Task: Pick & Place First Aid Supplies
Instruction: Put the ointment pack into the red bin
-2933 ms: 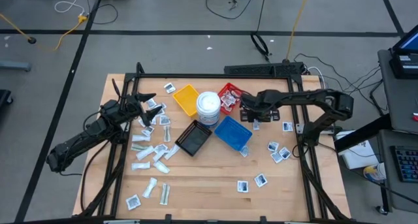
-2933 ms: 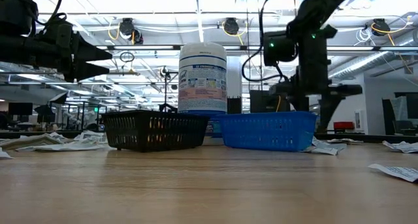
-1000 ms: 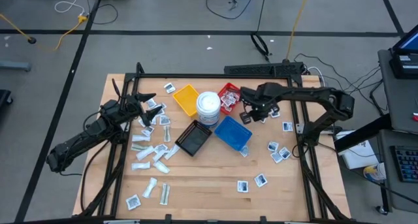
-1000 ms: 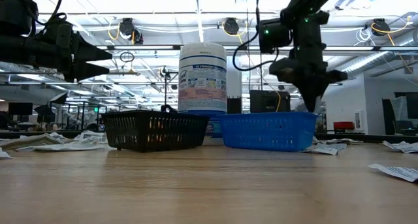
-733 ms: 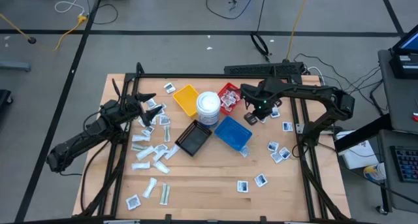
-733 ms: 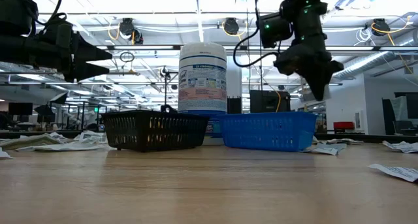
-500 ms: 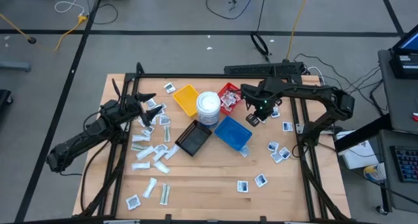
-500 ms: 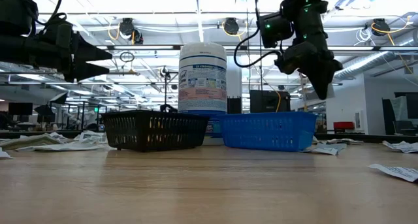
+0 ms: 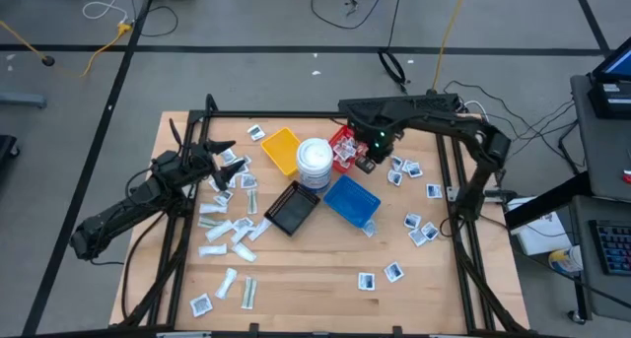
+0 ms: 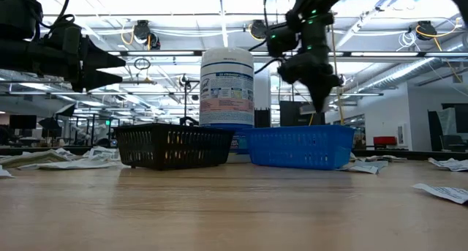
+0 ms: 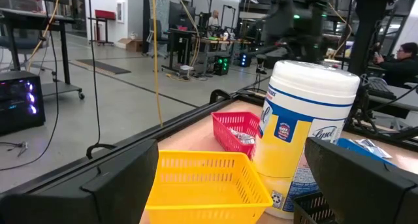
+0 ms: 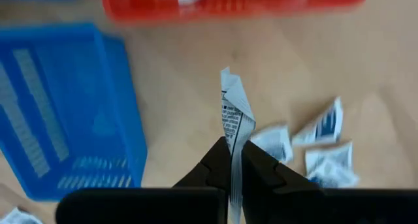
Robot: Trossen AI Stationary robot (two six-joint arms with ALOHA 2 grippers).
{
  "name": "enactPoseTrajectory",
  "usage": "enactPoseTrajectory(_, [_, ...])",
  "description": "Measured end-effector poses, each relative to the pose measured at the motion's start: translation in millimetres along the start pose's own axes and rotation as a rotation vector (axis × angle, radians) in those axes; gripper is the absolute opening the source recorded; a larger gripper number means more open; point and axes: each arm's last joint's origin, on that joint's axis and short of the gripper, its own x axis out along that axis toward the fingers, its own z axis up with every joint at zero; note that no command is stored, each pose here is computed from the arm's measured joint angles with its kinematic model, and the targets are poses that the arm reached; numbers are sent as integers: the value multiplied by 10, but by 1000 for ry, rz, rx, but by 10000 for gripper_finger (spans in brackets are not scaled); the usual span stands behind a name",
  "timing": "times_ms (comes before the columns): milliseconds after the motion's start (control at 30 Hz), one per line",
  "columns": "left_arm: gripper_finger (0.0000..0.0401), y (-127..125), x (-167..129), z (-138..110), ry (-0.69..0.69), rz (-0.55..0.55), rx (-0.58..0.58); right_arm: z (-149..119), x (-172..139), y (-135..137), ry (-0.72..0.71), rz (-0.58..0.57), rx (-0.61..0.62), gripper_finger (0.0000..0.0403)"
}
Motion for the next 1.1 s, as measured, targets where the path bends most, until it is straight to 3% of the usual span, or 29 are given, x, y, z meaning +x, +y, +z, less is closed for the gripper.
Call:
enactPoseTrajectory(500, [392, 0, 0, 1, 0, 0, 0, 842, -161, -135, -46, 8, -87, 11])
enactPoseTrajectory(667, [392, 0, 0, 1, 0, 0, 0, 937, -119, -146, -65, 10, -91, 11])
enactPoseTrajectory(1100, [392, 0, 0, 1, 0, 1, 0, 916, 462, -84, -18, 4, -117, 11])
